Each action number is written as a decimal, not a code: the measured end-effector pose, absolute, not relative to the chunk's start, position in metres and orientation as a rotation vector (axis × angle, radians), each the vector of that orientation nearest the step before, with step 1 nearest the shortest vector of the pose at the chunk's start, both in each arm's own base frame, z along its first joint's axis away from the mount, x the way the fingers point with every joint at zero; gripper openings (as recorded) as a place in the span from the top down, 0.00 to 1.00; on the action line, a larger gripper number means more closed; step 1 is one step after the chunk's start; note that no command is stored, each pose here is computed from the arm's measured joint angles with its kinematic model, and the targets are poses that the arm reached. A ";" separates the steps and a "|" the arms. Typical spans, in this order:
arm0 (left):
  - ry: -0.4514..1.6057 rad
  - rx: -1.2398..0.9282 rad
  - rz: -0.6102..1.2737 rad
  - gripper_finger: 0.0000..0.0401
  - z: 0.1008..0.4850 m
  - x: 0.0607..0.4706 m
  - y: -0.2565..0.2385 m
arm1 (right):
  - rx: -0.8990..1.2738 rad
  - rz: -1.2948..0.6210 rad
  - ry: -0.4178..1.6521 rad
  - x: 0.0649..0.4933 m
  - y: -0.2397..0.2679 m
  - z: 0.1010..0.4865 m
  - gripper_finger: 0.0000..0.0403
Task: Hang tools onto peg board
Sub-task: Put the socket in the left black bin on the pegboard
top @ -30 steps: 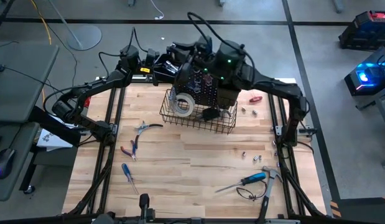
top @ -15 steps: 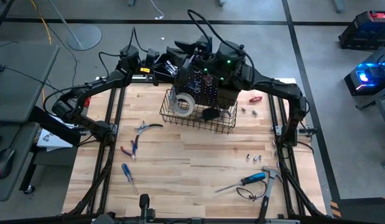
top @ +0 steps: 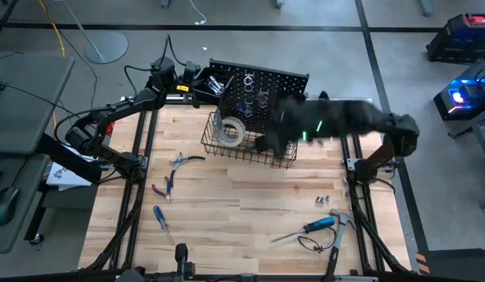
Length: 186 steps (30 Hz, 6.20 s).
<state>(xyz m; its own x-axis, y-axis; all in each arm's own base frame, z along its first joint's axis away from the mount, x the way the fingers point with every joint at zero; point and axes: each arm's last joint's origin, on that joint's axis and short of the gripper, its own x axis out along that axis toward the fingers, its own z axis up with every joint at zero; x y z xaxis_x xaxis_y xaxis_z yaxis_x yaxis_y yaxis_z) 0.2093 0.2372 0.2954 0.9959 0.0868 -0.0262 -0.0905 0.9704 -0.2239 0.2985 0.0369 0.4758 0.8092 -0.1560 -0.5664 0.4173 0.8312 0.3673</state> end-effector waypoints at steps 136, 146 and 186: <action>0.012 -0.262 0.119 0.61 0.295 0.209 0.238 | 1.460 -1.538 1.188 0.187 0.083 0.133 0.46; 0.012 -0.264 0.117 0.61 0.295 0.209 0.238 | 1.404 -1.609 1.132 0.184 0.072 0.131 0.46; 0.009 -0.392 0.098 0.61 0.295 0.213 0.235 | 1.439 -1.378 1.148 0.184 0.074 0.124 0.57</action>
<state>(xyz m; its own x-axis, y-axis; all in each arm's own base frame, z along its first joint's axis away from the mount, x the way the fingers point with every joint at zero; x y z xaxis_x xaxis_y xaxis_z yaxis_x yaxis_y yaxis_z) 0.2127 0.2348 0.2953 0.9953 0.0933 -0.0273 -0.0966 0.9196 -0.3808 0.1842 0.0736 0.1244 -0.0136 0.0735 -0.9972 0.9677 -0.2503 -0.0317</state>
